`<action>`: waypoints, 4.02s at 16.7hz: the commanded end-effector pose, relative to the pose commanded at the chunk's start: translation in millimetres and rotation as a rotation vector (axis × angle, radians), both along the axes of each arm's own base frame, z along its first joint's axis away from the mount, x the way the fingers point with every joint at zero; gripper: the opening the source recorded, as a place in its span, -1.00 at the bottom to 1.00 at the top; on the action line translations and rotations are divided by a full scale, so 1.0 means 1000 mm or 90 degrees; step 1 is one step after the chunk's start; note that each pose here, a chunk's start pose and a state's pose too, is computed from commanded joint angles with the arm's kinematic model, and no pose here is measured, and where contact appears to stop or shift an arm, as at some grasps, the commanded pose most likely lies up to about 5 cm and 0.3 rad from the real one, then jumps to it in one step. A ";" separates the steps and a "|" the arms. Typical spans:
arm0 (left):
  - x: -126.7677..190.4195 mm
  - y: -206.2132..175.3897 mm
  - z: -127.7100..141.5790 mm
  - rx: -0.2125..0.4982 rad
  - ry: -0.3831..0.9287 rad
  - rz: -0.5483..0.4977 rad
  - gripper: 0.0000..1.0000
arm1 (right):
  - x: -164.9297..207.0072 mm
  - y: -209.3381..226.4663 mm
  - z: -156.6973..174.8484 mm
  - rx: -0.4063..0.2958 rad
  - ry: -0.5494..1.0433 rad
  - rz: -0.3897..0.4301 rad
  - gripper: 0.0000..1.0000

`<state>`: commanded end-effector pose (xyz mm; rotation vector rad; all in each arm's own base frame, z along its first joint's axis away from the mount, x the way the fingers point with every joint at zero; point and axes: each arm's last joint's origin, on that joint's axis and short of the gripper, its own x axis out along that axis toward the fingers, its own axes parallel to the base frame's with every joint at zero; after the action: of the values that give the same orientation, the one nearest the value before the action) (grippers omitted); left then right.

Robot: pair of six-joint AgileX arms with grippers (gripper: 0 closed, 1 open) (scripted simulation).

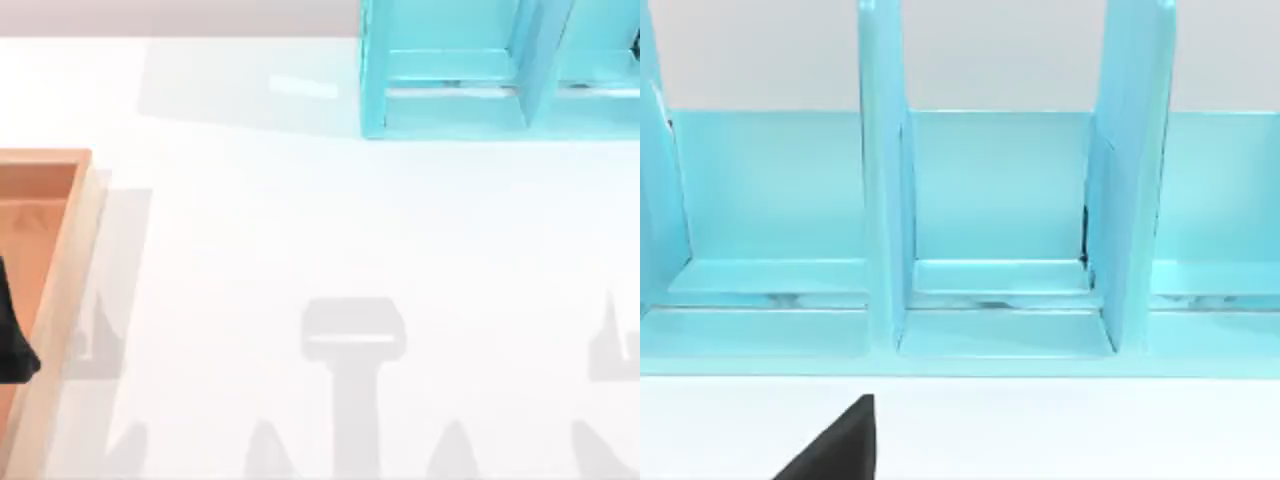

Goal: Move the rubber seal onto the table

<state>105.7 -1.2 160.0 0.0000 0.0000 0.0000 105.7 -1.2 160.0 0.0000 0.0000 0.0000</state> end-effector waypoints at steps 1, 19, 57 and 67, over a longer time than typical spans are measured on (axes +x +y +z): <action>0.000 0.000 0.000 0.000 0.000 0.000 1.00 | 0.000 0.000 0.000 0.000 0.000 0.000 1.00; 0.123 0.064 0.084 0.057 0.803 0.034 1.00 | 0.000 0.000 0.000 0.000 0.000 0.000 1.00; 0.166 0.098 -0.029 0.012 1.000 -0.009 -0.06 | 0.000 0.000 0.000 0.000 0.000 0.000 1.00; 0.166 0.098 -0.029 0.012 1.000 -0.009 -1.00 | 0.000 0.000 0.000 0.000 0.000 0.000 1.00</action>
<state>271.6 97.2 131.1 0.0185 1.5710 -0.0144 105.7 -1.2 160.0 0.0000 0.0000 0.0000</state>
